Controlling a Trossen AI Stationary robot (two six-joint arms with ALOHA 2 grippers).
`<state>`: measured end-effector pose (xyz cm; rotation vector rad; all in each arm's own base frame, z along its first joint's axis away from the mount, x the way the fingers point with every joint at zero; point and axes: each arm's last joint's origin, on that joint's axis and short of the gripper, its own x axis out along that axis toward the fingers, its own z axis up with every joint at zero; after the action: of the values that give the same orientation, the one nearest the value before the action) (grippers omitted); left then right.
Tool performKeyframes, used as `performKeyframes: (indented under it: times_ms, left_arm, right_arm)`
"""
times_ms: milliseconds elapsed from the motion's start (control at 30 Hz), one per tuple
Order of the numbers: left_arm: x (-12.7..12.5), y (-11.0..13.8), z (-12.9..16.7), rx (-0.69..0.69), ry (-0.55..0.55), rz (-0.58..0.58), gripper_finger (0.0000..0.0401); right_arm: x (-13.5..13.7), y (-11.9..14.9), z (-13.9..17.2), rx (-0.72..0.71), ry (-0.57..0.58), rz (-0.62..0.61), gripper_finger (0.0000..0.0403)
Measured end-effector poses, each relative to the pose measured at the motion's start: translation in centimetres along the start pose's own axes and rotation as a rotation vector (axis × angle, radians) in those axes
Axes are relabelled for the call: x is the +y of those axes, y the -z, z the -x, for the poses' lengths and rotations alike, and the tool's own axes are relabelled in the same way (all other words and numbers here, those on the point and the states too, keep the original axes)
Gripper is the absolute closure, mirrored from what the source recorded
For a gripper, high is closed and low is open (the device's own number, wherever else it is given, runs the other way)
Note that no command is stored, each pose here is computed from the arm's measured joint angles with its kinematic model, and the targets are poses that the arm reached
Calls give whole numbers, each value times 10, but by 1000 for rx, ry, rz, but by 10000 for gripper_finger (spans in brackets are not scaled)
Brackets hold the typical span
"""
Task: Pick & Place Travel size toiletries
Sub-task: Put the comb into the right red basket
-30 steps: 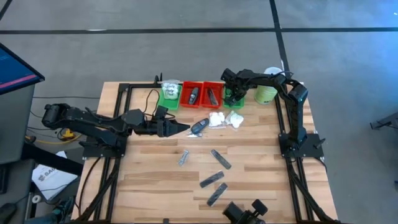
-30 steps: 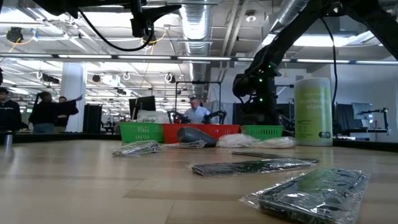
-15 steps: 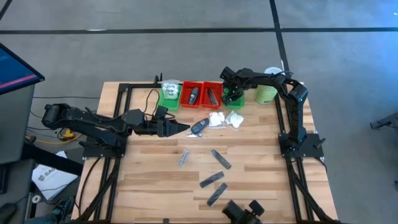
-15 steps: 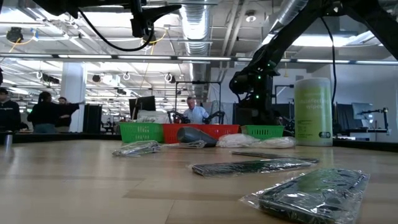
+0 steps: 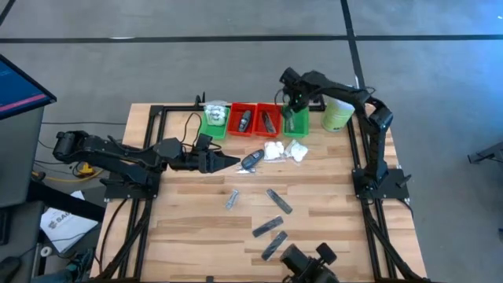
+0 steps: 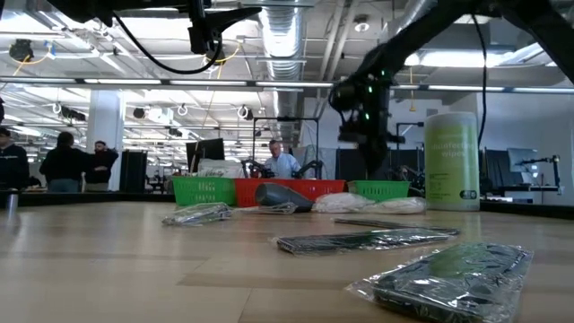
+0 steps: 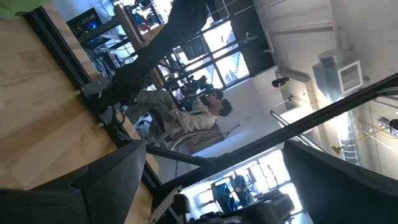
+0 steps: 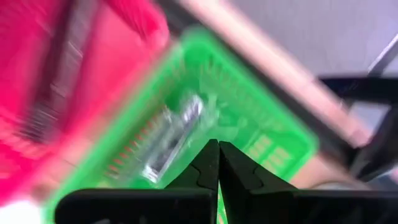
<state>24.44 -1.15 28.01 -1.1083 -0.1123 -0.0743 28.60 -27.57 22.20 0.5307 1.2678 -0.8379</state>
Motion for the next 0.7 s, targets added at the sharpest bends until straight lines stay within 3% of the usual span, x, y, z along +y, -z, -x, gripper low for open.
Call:
performKeyframes:
  times_ms: [167, 300, 433, 500, 700]
  left_arm:
    - [0, 0, 0, 9, 5, -5, 27]
    - [-2, 3, 0, 93, 49, -5, 27]
    - [-3, 4, 0, 146, 81, 8, 27]
    - [-4, 4, 0, 141, 95, -42, 29]
    - [-8, -2, 0, 22, 106, -177, 51]
  right_arm:
    - [2, -18, 66, -204, -97, 22, 403]
    - [5, -16, 118, -340, -220, 49, 403]
    - [14, 4, 162, -422, -297, 50, 403]
    - [20, 18, 183, -453, -327, 59, 403]
    - [50, 63, 236, -517, -431, 51, 403]
